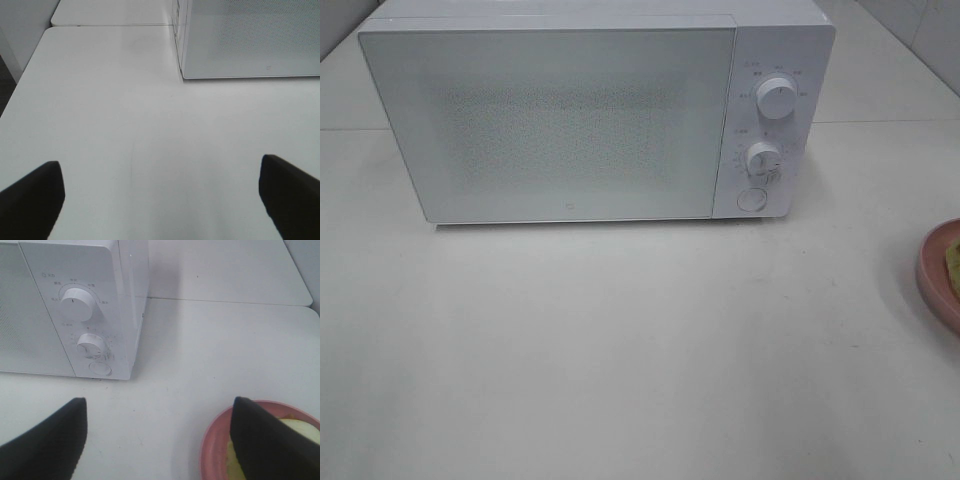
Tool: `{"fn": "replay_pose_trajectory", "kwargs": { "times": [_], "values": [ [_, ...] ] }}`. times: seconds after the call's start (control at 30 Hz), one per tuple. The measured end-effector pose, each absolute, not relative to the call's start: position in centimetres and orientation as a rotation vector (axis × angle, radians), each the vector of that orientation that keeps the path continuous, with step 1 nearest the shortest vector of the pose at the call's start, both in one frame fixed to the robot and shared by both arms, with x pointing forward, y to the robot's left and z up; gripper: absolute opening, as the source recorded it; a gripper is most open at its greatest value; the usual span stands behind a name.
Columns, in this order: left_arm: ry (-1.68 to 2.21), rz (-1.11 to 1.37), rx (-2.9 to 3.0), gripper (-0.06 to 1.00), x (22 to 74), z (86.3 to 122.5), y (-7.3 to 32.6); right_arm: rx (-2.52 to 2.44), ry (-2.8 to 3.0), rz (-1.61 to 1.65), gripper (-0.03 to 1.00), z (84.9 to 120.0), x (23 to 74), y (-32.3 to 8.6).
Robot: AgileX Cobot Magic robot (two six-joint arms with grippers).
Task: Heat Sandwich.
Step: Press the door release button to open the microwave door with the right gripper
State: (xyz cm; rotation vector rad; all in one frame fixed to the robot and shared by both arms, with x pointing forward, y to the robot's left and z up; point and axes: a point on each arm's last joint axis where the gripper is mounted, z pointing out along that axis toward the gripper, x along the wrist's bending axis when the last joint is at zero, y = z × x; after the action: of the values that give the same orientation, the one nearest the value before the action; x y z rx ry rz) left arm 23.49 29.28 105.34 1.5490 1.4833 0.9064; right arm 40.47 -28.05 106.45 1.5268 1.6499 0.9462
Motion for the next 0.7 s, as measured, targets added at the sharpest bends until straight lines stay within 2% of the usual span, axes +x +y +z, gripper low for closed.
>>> {"fn": "replay_pose_trajectory", "kwargs": {
  "times": [0.33,0.7],
  "values": [
    [1.483,0.906,1.549,0.99,23.5,105.3,29.3,1.472,1.644,1.018,0.76,105.2,43.7,-27.2],
    [1.483,0.906,1.549,0.99,23.5,105.3,29.3,1.354,1.614,1.176,0.76,100.5,44.1,-26.3]
  ]
}}
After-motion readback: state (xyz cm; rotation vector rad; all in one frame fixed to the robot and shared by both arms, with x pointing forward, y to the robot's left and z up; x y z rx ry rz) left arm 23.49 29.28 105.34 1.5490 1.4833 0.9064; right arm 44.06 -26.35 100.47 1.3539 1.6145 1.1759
